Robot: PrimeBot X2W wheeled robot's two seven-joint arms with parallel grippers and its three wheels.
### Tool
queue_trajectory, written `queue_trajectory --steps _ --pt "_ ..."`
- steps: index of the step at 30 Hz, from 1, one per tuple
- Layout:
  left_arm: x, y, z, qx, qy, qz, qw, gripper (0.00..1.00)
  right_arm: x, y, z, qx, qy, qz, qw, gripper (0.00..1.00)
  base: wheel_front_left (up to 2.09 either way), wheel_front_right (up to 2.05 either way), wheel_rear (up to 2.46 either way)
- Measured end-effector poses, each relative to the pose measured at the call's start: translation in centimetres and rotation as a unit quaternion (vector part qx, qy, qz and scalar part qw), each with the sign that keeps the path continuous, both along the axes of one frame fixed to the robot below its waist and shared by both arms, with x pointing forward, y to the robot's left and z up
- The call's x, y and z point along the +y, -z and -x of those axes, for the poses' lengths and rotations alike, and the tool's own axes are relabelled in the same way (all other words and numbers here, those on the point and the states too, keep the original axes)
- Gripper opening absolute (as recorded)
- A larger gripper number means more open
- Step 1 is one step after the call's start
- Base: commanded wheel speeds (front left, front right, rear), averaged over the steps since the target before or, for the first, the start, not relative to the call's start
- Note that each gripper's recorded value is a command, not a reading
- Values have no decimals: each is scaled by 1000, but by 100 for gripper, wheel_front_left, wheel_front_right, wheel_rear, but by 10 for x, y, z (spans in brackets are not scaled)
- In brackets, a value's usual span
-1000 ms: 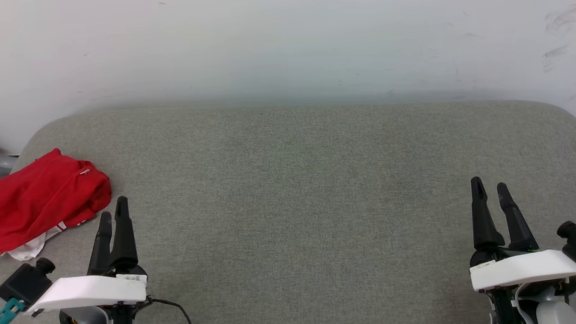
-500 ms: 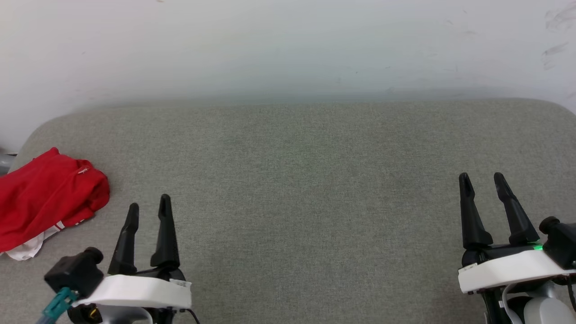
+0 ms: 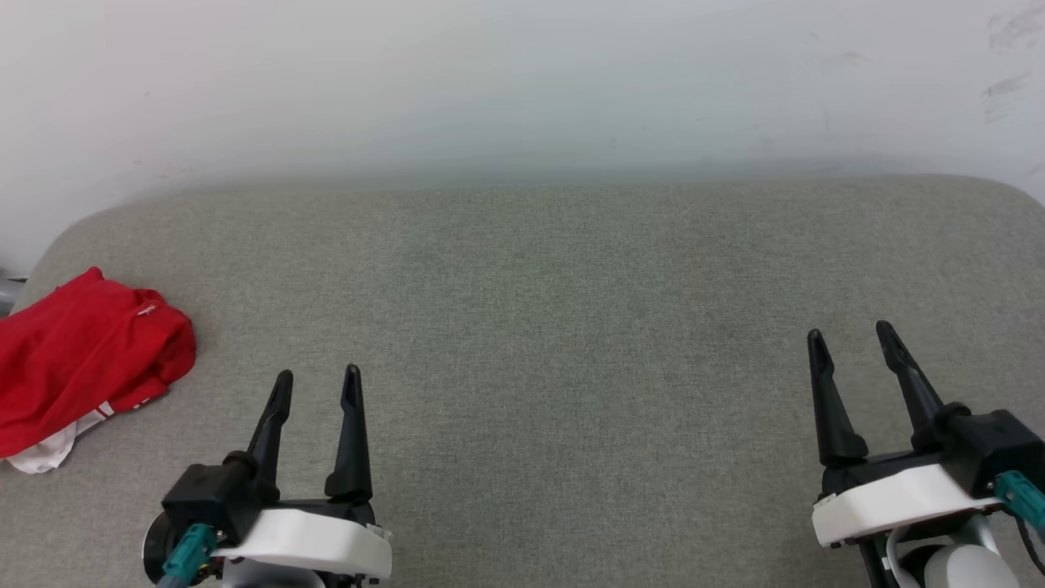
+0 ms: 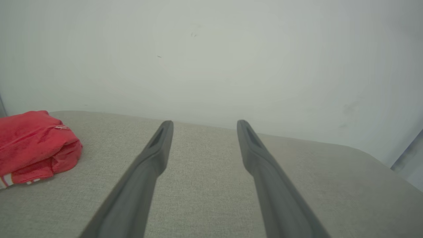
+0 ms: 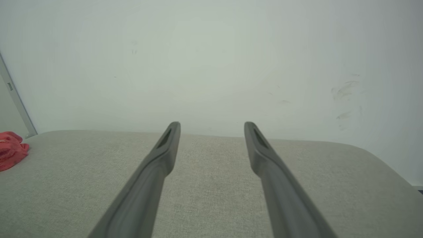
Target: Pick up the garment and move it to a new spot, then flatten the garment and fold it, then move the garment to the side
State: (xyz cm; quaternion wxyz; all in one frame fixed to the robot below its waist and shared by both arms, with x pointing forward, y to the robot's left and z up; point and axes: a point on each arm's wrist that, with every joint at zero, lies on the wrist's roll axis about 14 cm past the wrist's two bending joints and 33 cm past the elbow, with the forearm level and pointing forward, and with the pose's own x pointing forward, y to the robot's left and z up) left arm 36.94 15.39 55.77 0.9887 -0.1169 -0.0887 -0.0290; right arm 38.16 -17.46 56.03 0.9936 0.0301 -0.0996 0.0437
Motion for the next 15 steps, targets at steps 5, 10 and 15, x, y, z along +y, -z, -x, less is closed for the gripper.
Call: queue_trajectory --steps 5,10,15 --pt "-7 4 1 2 3 -39 999 100 2 3 0 1 -1 33 999 100 0 0 0" --pt "-15 6 4 -2 9 -76 997 100 6 3 1 -3 -4 59 998 100 0 0 0" --pt "-22 6 5 -4 14 -71 997 100 11 -2 2 -14 -11 60 998 100 0 0 0"
